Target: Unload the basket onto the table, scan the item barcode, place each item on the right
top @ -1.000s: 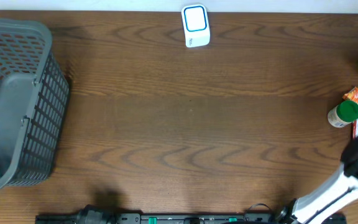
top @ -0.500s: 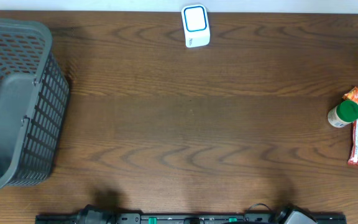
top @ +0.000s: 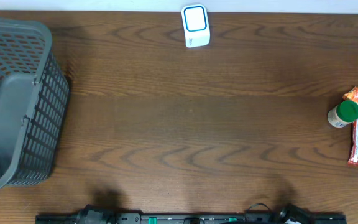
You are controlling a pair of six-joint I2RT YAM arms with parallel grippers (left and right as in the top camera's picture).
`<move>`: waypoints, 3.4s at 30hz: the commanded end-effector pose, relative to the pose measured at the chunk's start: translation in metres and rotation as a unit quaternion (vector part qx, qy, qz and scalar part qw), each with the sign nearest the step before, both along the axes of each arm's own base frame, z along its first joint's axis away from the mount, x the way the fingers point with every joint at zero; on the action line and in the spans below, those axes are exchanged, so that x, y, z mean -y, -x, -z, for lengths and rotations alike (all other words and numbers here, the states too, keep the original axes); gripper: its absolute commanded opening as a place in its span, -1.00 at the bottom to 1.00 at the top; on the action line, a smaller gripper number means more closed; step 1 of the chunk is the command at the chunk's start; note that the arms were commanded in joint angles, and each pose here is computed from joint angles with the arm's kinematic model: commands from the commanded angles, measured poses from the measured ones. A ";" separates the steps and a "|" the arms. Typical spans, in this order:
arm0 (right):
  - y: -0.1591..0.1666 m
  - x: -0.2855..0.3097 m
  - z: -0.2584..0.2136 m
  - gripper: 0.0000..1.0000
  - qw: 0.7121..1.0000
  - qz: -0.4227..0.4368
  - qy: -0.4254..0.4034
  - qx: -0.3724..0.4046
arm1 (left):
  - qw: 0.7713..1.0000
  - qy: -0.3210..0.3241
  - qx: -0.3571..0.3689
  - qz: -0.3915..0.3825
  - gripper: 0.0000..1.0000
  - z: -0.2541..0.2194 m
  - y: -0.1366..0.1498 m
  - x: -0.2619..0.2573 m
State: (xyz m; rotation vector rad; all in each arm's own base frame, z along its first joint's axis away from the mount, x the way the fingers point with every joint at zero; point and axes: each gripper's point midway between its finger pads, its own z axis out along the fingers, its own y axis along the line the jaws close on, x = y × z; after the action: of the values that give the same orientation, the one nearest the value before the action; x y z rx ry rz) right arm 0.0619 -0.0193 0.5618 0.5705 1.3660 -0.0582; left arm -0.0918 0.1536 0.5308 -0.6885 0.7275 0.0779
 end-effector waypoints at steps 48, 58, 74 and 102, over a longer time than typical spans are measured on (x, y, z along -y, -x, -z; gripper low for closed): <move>-0.184 -0.006 0.367 0.99 0.980 -0.183 0.073 -0.022 | 1.000 -0.001 -0.001 -0.007 0.96 0.001 0.004 -0.002; -0.184 -0.003 0.403 0.99 0.978 -0.180 0.054 -0.094 | 1.000 -0.001 -0.001 -0.007 0.96 0.001 0.004 -0.002; -0.184 -0.004 0.405 0.99 0.977 -0.184 0.053 -0.098 | 1.000 -0.001 -0.001 -0.007 0.96 0.001 0.004 -0.002; -0.184 -0.004 0.405 0.99 0.977 -0.184 0.053 -0.098 | 0.999 0.005 -0.040 -0.018 0.96 0.014 -0.005 -0.004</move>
State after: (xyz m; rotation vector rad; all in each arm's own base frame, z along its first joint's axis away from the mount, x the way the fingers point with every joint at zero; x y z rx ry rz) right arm 0.2461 -0.0150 0.1568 0.2254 1.6324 0.1210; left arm -0.0900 0.1538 0.5283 -0.6905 0.7421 0.0871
